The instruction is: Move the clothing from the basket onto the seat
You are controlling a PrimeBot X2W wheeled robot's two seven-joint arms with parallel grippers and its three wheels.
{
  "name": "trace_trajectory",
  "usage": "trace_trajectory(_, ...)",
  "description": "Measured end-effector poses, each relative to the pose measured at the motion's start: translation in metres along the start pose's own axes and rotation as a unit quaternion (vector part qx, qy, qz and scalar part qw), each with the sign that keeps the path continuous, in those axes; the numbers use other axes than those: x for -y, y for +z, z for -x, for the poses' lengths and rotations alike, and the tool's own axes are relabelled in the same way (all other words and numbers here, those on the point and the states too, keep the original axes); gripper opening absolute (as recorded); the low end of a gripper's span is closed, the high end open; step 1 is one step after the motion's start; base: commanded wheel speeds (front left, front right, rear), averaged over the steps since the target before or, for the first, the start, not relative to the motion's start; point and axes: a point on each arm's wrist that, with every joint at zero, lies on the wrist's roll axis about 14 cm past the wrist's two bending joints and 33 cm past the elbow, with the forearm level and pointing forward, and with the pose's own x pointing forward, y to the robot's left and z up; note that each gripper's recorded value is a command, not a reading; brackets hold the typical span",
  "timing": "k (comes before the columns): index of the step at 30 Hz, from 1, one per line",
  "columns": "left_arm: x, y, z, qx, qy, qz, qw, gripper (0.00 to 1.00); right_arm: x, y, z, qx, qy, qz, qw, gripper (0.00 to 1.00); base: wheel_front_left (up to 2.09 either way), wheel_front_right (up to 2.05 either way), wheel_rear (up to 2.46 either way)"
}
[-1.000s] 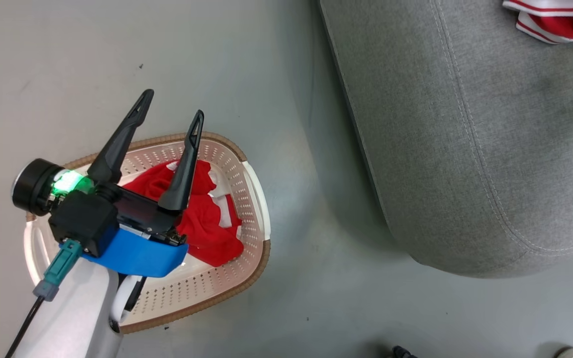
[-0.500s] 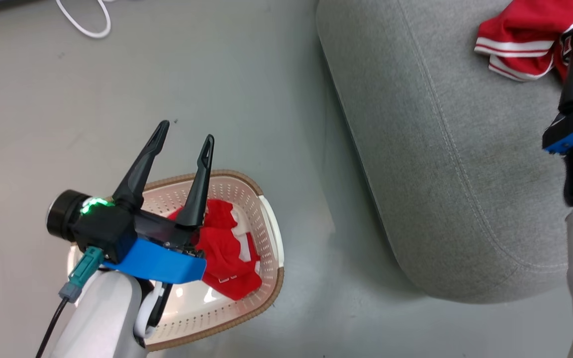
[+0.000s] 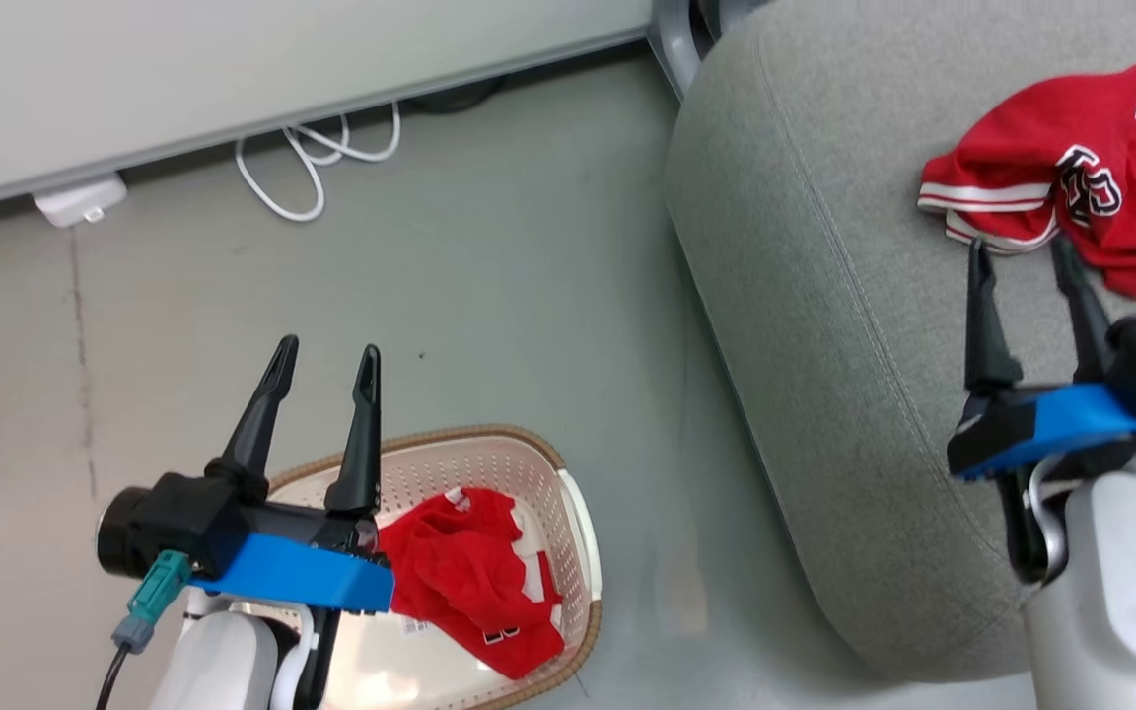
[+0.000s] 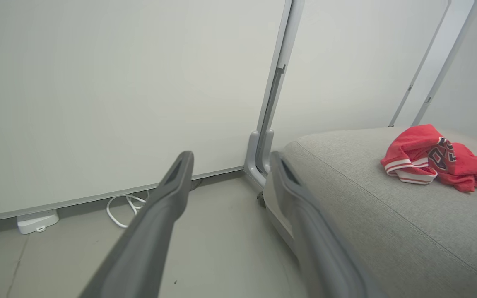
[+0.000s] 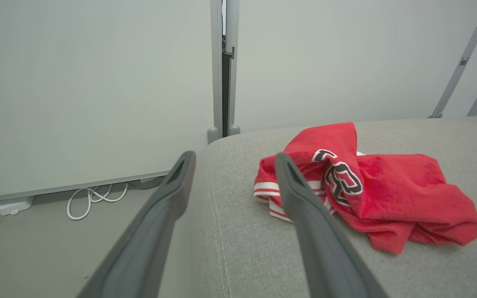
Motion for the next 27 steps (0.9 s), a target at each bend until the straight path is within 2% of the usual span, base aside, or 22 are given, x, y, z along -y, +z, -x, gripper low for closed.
trace_trajectory(7,-0.01,0.013,0.029,0.008,0.043,-0.004,0.999,1.0,-0.019,0.006,0.034,0.014,0.025,-0.005,1.0,1.0,0.0,0.0,0.0)
trace_trajectory(13,-0.023,0.019,0.059,0.009,0.083,-0.008,0.997,1.0,-0.053,0.002,0.057,0.01,0.074,-0.026,0.997,1.0,0.0,0.0,0.0)
trace_trajectory(19,-0.04,0.025,0.087,0.016,0.128,-0.003,0.992,1.0,-0.084,0.005,0.071,0.011,0.118,-0.043,0.992,1.0,0.0,0.0,0.0)
trace_trajectory(27,-0.054,0.023,0.115,0.014,0.165,-0.002,0.986,1.0,-0.107,0.011,0.081,0.014,0.152,-0.049,0.987,1.0,0.0,0.0,0.0)
